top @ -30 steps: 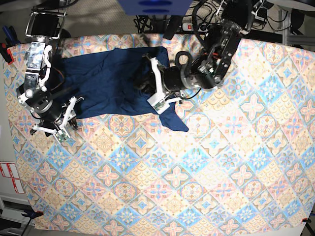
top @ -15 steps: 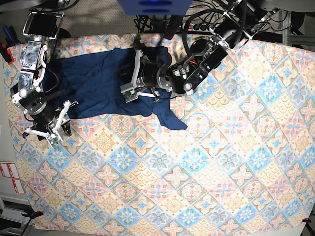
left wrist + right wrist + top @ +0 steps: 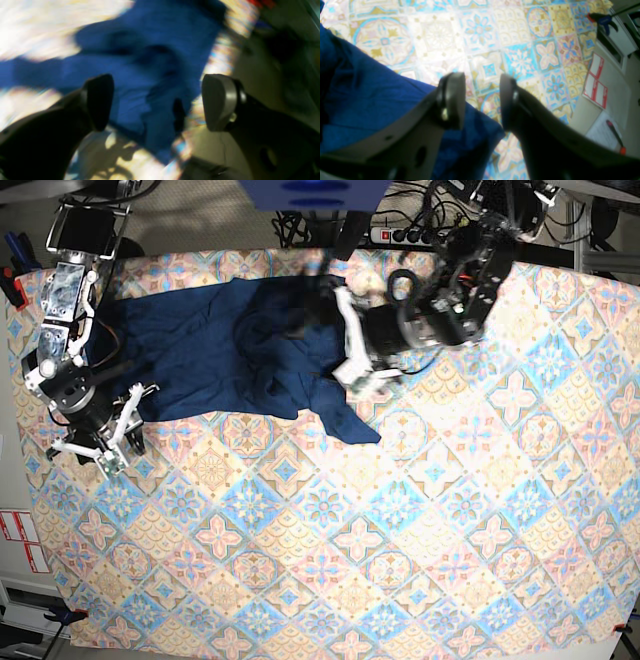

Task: Fold the T-shirt properly
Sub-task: 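Release the fold and move the left gripper to the hanging sleeve, then grasp the hanging sleeve end with the left gripper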

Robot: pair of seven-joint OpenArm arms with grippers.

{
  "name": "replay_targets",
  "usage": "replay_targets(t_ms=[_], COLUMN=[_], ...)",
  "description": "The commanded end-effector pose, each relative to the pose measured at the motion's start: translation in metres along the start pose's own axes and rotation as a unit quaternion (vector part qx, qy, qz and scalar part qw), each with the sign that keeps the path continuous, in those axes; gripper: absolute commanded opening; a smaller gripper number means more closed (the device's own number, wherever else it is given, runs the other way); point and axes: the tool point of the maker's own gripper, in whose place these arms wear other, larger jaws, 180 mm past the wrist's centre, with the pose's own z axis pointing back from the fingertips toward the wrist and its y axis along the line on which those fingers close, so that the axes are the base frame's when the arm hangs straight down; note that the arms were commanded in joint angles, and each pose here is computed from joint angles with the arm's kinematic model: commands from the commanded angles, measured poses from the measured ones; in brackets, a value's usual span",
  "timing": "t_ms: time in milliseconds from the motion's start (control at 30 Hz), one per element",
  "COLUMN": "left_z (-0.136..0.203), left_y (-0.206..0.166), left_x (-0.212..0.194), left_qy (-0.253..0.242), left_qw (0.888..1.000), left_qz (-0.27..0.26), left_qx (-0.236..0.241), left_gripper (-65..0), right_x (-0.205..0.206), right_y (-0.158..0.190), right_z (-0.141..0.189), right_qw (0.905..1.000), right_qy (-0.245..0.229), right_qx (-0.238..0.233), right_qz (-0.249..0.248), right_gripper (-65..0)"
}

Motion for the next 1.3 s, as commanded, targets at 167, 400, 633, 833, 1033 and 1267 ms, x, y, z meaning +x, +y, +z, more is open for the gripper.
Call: replay_targets(t_ms=[167, 400, 633, 833, 1033, 1267], left_z=[0.043, 0.025, -0.018, -0.039, -0.043, -0.043], left_y=[0.086, 0.13, 0.139, 0.143, 0.152, 0.16], left_x=[-0.002, 0.0, 0.02, 0.019, 0.008, 0.003], left_qy=[-0.055, -0.075, -0.093, -0.087, -0.085, -0.084], left_qw=[0.986, 0.973, 0.965, 0.96, 0.949, 0.935], left_qz=[0.09, 0.162, 0.213, 0.244, 0.278, 0.311], left_qx=[0.126, 0.148, 0.119, 0.106, 0.124, 0.151], left_gripper=[-26.2, -34.1, -34.1, -34.1, -34.1, -34.1], right_x=[0.014, 0.014, 0.007, 0.012, 0.015, 0.015], right_y=[-0.01, -0.009, -0.001, -0.003, -0.005, -0.004], right_z=[0.004, 0.004, 0.01, 0.012, 0.015, 0.014], right_qw=[0.9997, 0.9997, 0.9998, 0.9996, 0.9994, 0.9994], right_qy=[-0.023, -0.022, -0.016, -0.022, -0.027, -0.026], right_qx=[-0.012, -0.011, -0.007, -0.011, -0.015, -0.013], right_qz=[0.005, 0.005, 0.009, 0.013, 0.016, 0.017], right_gripper=[-43.2, -43.2, -43.2, -43.2, -43.2, -43.2])
